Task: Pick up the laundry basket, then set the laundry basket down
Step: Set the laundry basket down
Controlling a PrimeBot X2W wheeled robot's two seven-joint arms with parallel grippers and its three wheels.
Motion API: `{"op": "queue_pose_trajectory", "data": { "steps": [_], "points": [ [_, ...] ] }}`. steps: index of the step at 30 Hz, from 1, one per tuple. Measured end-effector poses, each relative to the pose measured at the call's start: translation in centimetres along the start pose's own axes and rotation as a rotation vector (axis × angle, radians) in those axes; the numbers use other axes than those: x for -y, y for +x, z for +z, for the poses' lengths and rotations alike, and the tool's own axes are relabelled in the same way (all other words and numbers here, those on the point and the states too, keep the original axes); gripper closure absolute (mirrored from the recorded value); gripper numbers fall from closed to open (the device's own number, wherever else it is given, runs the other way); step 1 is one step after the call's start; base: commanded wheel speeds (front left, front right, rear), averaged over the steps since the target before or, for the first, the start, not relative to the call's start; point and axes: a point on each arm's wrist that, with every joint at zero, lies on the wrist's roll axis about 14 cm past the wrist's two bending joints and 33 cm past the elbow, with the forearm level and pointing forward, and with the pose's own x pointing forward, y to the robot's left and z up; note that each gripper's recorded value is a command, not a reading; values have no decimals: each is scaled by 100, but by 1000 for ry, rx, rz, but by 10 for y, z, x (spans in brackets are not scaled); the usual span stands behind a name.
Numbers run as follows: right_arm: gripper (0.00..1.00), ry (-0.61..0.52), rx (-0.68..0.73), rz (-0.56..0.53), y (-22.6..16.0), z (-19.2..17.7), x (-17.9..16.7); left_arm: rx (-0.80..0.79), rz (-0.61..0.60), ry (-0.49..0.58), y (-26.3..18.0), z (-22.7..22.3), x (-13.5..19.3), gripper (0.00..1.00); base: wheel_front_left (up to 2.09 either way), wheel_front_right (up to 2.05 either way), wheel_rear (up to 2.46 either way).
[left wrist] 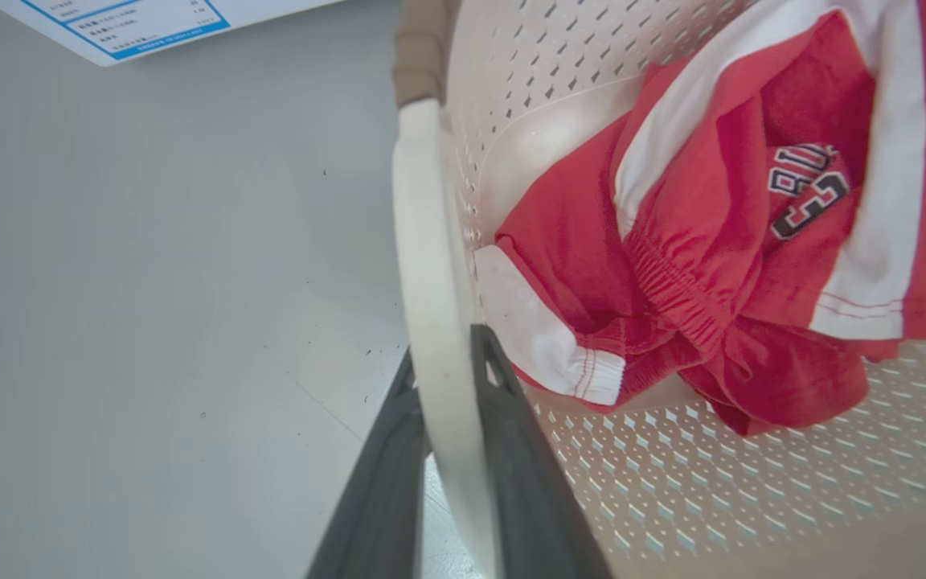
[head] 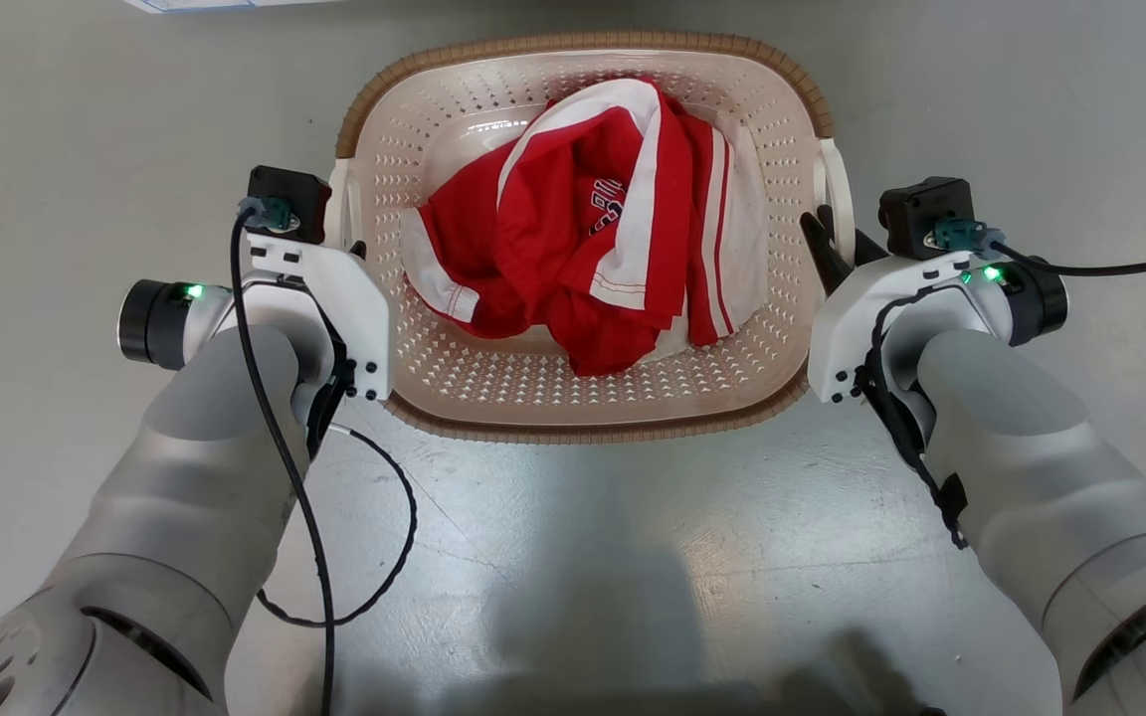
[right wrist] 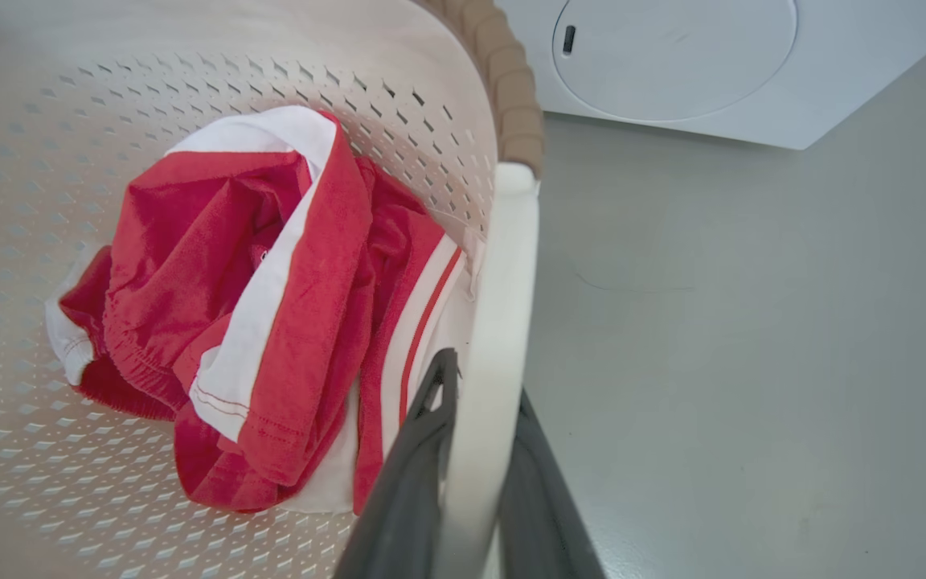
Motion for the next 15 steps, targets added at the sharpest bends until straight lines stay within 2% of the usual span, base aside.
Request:
{"op": "queue_pose_trajectory", "data": {
  "steps": [11, 12, 13, 15],
  "points": [
    [100, 14, -10, -7, 2, -5, 3, -23, 0, 4, 5, -5, 1, 100, 0, 0, 0],
    [53, 33, -1, -14, 3, -3, 4, -25, 20, -2, 6, -4, -2, 0, 0, 0, 0],
    [0, 34, 9, -17, 3, 0, 6, -19, 30, -7, 7, -2, -4, 0, 0, 0, 0],
    [0, 30, 22, -20, 5, 5, 7, -9, 34, -5, 9, 2, -3, 0, 0, 0, 0]
  ]
}}
